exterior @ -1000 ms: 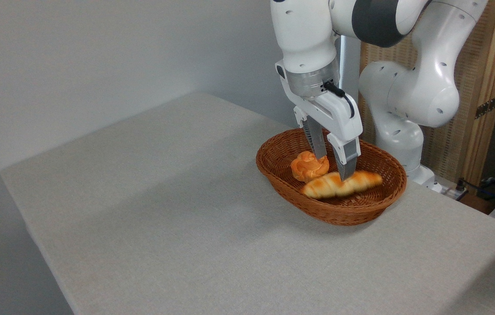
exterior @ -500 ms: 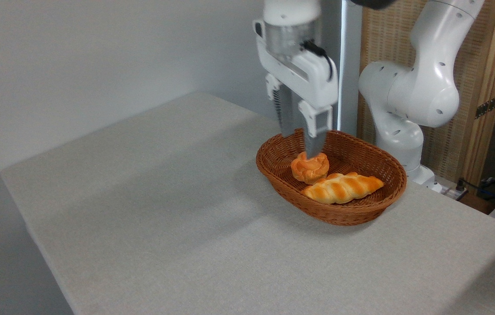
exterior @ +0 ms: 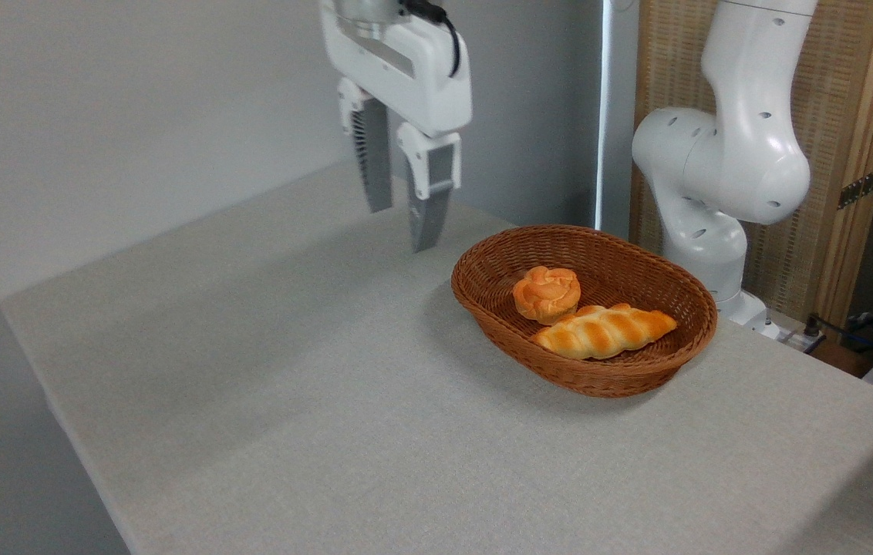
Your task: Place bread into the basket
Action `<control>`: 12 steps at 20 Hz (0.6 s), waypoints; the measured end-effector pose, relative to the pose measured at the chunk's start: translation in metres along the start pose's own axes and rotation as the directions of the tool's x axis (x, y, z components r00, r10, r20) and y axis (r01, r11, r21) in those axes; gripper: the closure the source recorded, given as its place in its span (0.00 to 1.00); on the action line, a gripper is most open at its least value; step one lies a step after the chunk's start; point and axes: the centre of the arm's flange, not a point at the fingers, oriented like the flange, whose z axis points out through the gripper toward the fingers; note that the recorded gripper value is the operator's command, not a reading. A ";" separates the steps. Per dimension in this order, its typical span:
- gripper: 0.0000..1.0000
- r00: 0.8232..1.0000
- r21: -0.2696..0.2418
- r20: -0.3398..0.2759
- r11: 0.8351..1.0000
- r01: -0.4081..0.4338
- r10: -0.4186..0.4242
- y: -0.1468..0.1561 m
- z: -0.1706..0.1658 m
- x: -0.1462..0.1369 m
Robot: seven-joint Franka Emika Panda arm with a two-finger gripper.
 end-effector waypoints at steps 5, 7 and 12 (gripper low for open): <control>0.00 0.996 0.017 -0.001 0.996 0.085 -0.085 -0.024 -0.002 0.026; 0.00 0.995 0.015 0.004 0.995 0.098 -0.098 -0.024 0.001 0.034; 0.00 0.988 0.010 0.015 0.988 0.155 -0.156 -0.015 0.008 0.048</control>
